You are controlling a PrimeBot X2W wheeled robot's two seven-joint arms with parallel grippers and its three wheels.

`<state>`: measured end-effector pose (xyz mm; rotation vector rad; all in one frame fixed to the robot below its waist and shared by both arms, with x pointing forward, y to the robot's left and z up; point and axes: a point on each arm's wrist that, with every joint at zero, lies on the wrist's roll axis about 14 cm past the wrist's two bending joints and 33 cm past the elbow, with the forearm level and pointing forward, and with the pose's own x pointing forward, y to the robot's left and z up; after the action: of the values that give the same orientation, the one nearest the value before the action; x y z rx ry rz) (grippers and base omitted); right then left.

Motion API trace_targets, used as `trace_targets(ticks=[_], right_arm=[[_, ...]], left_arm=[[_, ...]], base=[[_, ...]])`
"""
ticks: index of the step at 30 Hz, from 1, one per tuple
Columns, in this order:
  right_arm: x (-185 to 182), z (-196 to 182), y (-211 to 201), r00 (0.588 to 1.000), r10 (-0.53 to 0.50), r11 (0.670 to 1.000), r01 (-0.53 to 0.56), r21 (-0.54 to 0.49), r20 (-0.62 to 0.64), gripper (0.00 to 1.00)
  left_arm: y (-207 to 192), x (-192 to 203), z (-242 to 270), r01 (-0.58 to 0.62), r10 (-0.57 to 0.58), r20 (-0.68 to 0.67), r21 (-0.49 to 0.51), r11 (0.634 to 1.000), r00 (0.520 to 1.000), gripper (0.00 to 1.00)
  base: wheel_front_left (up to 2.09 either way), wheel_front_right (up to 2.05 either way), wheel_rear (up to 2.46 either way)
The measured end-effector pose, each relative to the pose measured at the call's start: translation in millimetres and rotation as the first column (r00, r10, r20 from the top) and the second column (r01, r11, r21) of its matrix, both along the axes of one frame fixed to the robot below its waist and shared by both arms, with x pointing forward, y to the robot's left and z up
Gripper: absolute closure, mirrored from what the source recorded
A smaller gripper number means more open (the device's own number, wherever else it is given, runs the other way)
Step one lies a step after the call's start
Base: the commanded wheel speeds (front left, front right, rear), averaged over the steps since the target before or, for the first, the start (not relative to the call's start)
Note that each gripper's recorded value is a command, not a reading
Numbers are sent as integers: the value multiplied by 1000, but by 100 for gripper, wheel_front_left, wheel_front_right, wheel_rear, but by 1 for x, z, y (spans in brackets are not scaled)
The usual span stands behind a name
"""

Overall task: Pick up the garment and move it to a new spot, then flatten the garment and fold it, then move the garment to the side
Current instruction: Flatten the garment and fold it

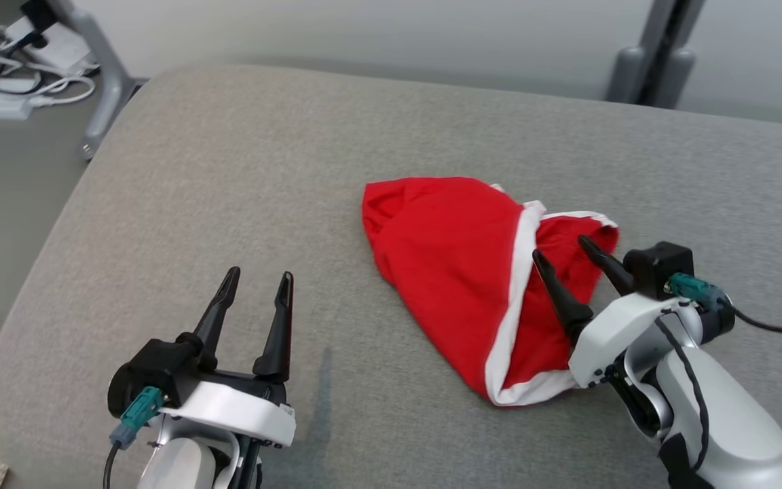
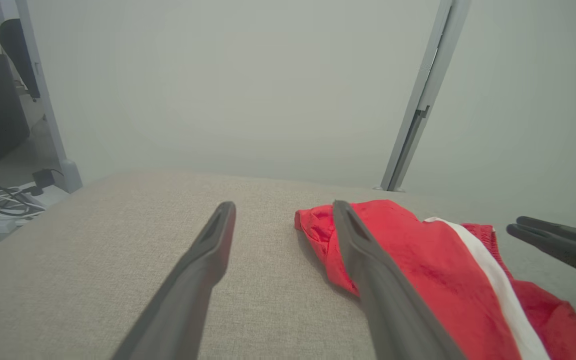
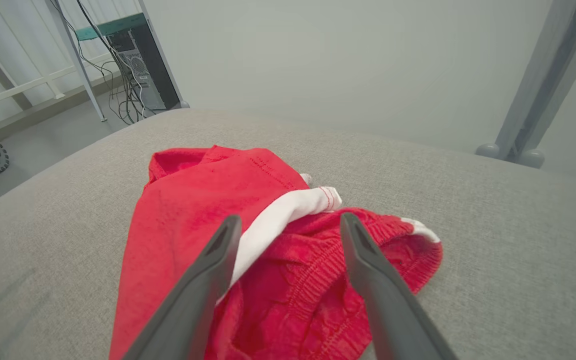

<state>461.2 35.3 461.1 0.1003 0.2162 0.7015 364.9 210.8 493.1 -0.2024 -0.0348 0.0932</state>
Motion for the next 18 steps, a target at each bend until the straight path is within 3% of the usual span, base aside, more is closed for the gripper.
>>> trace_targets(ticks=[8,9,10,11,15,18], right_arm=[[16,-23,24,995,60,998,-60,1,-83,0],[17,-26,27,994,66,998,-66,3,-93,8],[17,-28,30,992,70,998,-69,12,-108,65],[17,-32,33,988,71,997,-68,24,-138,100],[16,-42,42,977,97,995,-95,15,-190,100],[20,-31,48,984,110,994,-106,38,-141,100]], left_arm=[[11,-5,-12,-49,48,-45,-14,999,998,0],[13,-5,-12,-58,58,-45,-16,998,997,0],[14,-5,-12,-63,62,-47,-15,998,997,0],[15,-5,-13,-67,66,-51,-13,998,997,0],[17,-8,-16,-79,78,-63,-15,997,995,0],[19,-10,-15,-90,89,-62,-16,996,994,0]], base=[[0,0,0],[0,0,0],[0,0,0],[0,0,0],[0,0,0],[0,0,0]])
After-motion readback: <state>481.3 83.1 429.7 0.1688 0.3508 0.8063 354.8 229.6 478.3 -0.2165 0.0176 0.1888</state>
